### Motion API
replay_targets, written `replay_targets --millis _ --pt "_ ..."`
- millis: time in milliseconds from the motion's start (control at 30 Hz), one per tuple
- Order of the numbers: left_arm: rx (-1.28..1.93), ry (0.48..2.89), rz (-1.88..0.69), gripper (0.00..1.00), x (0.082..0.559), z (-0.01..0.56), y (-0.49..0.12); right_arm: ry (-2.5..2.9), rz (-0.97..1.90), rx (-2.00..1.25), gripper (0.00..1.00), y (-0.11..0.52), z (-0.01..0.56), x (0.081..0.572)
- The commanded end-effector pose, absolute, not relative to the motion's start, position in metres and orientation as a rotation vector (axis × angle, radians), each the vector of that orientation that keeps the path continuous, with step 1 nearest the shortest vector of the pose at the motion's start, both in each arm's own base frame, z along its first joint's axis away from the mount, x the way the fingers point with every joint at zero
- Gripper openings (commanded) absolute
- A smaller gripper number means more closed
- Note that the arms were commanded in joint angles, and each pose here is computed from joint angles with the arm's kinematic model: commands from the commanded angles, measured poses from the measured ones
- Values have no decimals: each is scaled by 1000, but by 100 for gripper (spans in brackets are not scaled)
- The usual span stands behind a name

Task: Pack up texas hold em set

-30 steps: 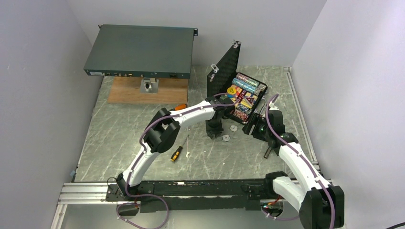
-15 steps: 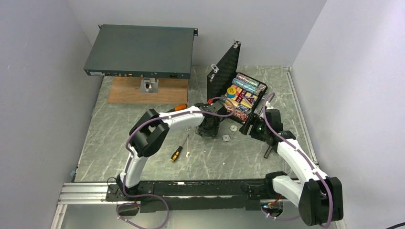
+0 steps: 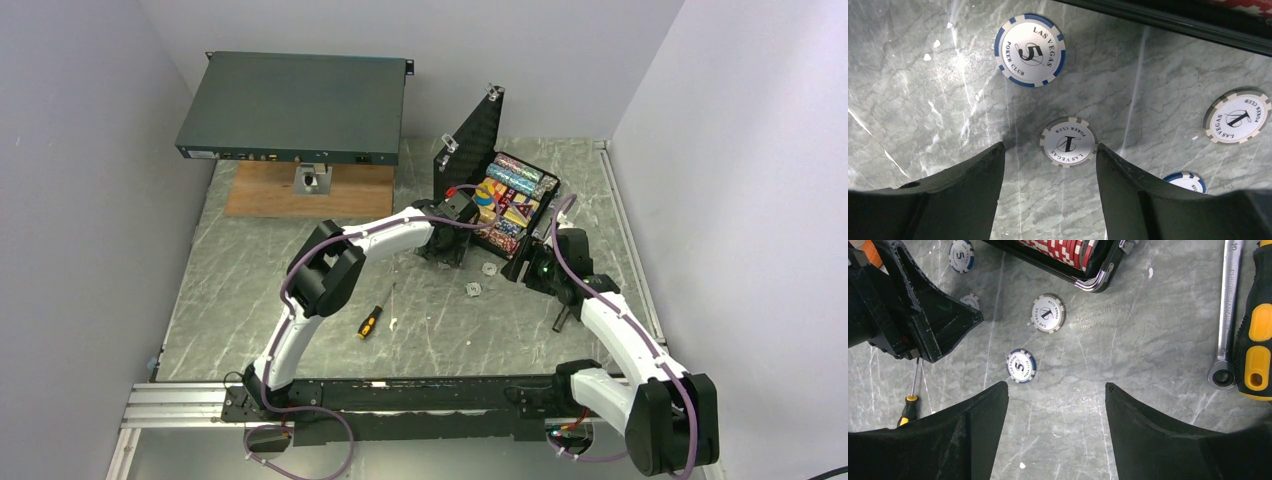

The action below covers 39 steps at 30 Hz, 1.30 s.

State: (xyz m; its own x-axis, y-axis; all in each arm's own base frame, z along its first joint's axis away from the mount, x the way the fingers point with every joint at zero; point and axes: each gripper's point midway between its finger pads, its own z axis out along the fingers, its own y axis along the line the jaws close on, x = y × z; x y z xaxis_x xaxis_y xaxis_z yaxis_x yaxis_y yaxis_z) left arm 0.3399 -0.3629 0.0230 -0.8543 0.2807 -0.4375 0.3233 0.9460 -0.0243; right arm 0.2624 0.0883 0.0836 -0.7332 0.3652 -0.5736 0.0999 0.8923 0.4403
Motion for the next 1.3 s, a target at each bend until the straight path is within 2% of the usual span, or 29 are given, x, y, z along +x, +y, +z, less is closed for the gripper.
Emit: replay_targets --millis 0,133,533,700,967,1100,1267 --pt "494 2658 -187 70 338 14 -373 2326 497 313 73 87 94 269" --pt "520 2658 -209 68 336 9 -375 2329 511 312 73 89 93 271" --pt "546 2677 -201 48 332 -1 -373 2336 511 313 73 89 91 272" --pt "551 2697 -164 52 326 -4 -363 2330 516 311 73 90 92 273" --pt "581 2745 -120 50 312 -12 -352 2331 535 311 73 93 92 274" --pt "602 2753 -85 55 307 -14 -350 2330 539 310 73 93 92 274" --pt "615 2757 -58 57 302 -14 -346 2330 538 309 72 93 92 274"
